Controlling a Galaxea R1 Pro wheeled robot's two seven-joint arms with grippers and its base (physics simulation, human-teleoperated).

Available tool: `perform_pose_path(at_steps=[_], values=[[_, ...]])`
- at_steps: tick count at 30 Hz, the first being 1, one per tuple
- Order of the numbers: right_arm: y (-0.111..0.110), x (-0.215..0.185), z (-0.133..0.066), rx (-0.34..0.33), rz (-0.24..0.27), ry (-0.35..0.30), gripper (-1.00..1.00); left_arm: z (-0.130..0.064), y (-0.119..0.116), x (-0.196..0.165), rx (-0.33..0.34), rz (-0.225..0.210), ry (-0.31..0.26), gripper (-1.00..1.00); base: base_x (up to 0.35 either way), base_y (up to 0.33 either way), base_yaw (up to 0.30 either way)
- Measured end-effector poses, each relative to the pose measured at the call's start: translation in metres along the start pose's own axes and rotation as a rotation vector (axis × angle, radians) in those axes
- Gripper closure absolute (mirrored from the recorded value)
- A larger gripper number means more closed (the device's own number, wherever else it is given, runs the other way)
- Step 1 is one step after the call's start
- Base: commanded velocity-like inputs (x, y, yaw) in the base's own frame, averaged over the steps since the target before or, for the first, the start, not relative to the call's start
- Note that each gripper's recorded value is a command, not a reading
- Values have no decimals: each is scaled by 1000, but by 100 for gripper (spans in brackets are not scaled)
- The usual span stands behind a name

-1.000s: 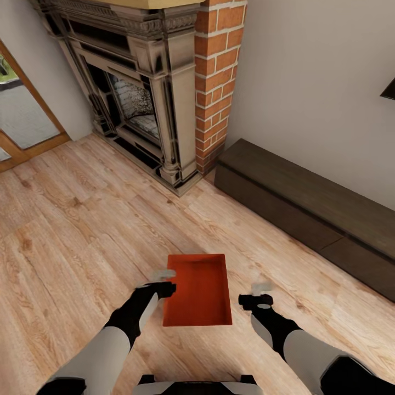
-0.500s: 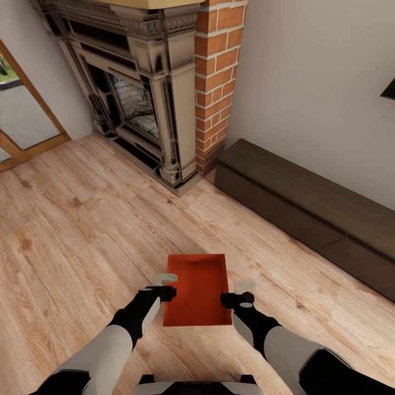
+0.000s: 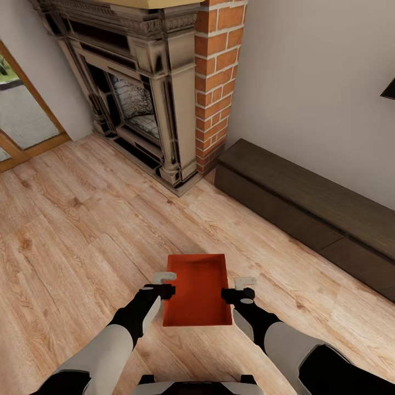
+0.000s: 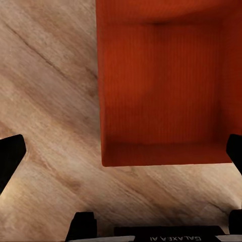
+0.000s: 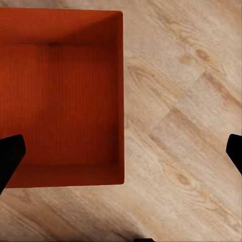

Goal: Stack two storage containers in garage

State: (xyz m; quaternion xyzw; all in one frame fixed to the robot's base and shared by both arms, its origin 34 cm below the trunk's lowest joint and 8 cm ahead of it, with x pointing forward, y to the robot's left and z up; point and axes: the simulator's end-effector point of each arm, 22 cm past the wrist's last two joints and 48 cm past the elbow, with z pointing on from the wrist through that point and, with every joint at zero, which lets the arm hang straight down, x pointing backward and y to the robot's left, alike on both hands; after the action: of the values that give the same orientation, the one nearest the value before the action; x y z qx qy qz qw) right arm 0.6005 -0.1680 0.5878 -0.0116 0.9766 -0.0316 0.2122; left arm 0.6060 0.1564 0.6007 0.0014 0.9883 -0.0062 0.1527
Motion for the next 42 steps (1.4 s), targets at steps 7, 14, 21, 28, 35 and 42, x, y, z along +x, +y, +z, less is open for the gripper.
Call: perform_pose_path(at_steps=[7, 14, 21, 28, 35, 42], values=[[-1, -1, 6, 1, 1, -3, -100, 5, 4, -5, -16, -2, -7, -100, 0, 0, 0], [3, -1, 12, -2, 3, -4, -100, 11, 5, -6, -20, -3, -5, -100, 0, 0, 0], [1, -1, 16, 0, 3, -5, -100, 16, 7, -5, -23, -2, -2, -100, 0, 0, 0], [-1, -1, 17, 3, 1, -5, -100, 16, 7, -1, -24, 1, 4, -100, 0, 0, 0], [-2, -1, 17, 4, 1, -6, -100, 16, 8, -2, -27, 3, 1, -100, 0, 0, 0], [-2, -3, 17, 4, 5, -15, -100, 16, 9, -4, -28, 1, -2, -100, 0, 0, 0]])
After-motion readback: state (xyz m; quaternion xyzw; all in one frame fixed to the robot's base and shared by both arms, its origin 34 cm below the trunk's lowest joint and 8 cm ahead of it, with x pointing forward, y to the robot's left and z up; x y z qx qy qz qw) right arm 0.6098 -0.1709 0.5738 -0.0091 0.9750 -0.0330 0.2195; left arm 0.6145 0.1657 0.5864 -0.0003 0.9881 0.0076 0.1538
